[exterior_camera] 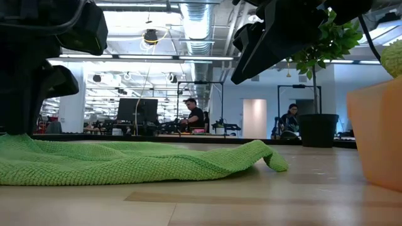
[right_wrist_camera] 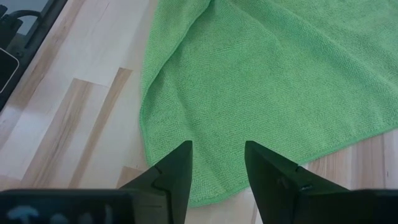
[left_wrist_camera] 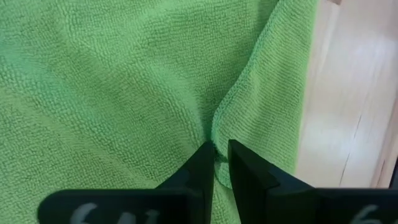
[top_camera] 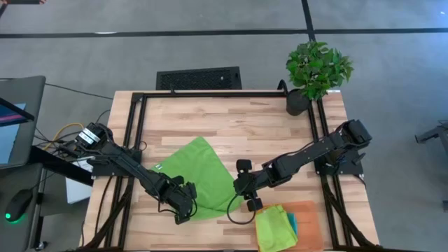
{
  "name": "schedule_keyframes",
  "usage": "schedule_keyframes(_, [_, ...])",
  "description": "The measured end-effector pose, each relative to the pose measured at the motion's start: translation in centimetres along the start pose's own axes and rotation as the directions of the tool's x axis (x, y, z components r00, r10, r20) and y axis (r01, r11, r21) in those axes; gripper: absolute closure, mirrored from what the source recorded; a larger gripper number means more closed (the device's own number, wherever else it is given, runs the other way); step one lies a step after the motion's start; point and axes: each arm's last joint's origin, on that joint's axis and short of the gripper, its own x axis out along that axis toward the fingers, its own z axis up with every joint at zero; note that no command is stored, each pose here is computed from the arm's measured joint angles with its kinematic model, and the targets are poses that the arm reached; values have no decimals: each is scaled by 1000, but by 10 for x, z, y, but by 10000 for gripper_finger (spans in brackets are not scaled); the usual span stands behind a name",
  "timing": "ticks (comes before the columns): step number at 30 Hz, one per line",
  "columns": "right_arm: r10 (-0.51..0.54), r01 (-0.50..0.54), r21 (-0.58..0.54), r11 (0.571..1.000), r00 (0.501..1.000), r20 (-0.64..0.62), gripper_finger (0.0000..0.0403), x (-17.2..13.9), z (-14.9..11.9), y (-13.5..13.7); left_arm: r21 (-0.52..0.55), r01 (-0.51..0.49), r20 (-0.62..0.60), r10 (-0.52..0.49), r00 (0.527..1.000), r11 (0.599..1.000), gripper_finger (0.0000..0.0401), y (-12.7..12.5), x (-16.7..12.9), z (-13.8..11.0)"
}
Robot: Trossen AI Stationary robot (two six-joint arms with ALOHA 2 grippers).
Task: Fold microfiber towels
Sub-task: Fold the green microfiber towel
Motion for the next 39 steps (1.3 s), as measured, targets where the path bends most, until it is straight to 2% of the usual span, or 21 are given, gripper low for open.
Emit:
schedule_keyframes(5, [0,0,0,1000,1000,0,234,0,0,0,3,-8,11,8,1000,1000,396,0,0,0])
schedule_keyframes(12, [0,0,-1,1000,1000,0,235,0,0,0,-8,0,19,0,1000,1000,399,-4,-3,-3])
schedule_keyframes(17, [1,-1,-55,999,1000,3,234,0,0,1,6,12,59,-12,998,1000,400,-18,-14,3])
schedule_keyframes(26, [4,6,-150,989,998,67,239,1,6,2,13,-170,199,164,966,985,401,-35,-51,21])
schedule_keyframes(32, [15,20,-271,962,992,127,242,31,8,10,-4,-227,299,218,929,974,401,-44,-74,34])
schedule_keyframes(34, [14,19,-308,951,995,102,244,46,1,12,8,-232,312,218,925,973,401,-46,-79,37])
schedule_keyframes(39, [19,26,-312,950,990,143,251,62,3,16,6,-218,324,204,924,976,401,-49,-82,39])
